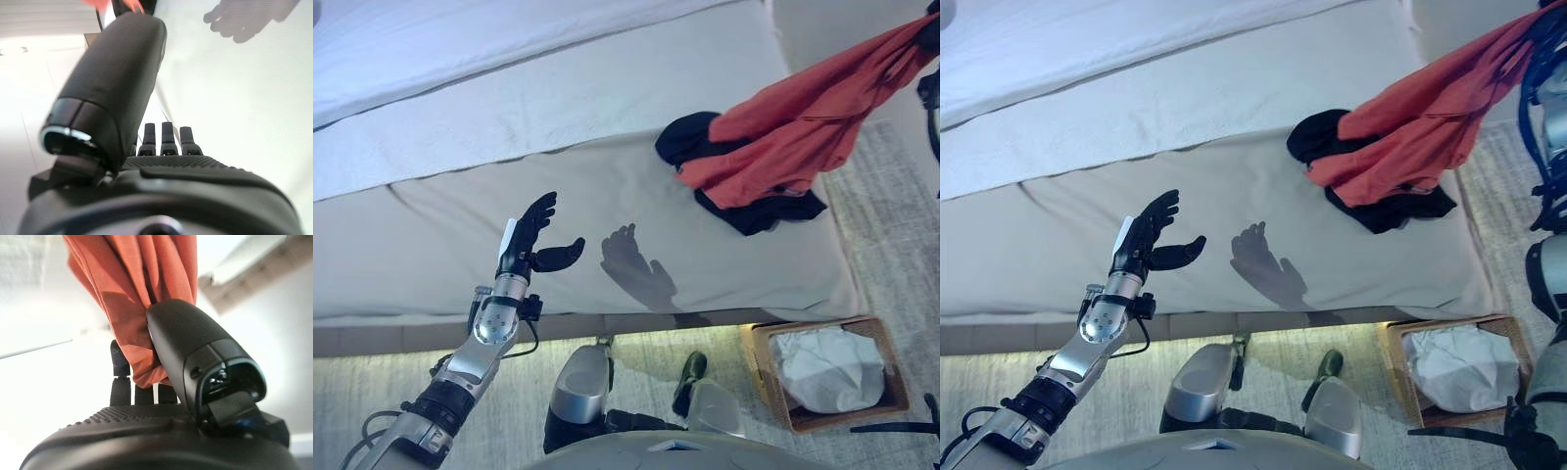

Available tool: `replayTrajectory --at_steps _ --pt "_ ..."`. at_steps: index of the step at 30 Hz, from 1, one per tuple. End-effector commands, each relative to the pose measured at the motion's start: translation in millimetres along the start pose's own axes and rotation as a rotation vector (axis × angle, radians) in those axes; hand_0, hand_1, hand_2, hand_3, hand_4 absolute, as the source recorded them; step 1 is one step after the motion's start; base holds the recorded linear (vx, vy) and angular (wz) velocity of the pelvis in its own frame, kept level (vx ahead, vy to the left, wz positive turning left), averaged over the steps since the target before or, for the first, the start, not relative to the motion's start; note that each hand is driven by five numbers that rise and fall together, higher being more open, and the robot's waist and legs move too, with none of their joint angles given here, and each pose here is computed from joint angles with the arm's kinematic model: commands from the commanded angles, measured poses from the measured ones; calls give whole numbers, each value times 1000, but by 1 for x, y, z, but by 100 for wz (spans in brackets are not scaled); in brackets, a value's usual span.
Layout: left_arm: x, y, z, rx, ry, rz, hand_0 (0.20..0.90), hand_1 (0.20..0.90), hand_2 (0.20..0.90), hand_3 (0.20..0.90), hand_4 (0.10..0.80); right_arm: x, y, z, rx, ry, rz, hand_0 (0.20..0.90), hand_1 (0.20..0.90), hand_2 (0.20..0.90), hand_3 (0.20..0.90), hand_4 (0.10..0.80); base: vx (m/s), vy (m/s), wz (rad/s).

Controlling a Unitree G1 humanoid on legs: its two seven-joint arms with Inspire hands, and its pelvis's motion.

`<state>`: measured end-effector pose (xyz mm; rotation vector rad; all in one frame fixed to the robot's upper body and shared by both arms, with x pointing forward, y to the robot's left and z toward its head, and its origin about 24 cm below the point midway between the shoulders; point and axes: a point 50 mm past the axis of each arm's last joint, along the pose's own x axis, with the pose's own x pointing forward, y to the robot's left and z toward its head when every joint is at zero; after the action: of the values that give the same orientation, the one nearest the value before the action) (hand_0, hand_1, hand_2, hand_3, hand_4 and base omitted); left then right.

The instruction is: Pick up the clothes from the bed and place them into the basket

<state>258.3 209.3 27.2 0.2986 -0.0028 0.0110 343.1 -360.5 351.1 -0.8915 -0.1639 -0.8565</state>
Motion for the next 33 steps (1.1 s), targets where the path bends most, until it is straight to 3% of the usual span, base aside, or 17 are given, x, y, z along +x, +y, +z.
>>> replayTrajectory --at_steps 1,11,19,33 --pt "-15 -5 -12 18 -1 -38 900 900 900 900 800 5 -38 34 -21 -178 -145 300 300 300 200 100 61 -15 -10" --pt "-8 -6 -15 44 8 -71 900 900 900 900 800 6 -71 43 61 -198 -273 300 300 300 200 100 1 -24 -13" --pt "-3 -12 -12 51 -17 -123 900 900 900 900 800 5 -76 43 85 -180 -256 300 300 300 200 100 -20 -10 -15" --pt "16 -22 -4 24 -17 -104 900 900 900 900 800 -22 14 -40 134 25 39 300 300 300 200 100 -29 -3 -25"
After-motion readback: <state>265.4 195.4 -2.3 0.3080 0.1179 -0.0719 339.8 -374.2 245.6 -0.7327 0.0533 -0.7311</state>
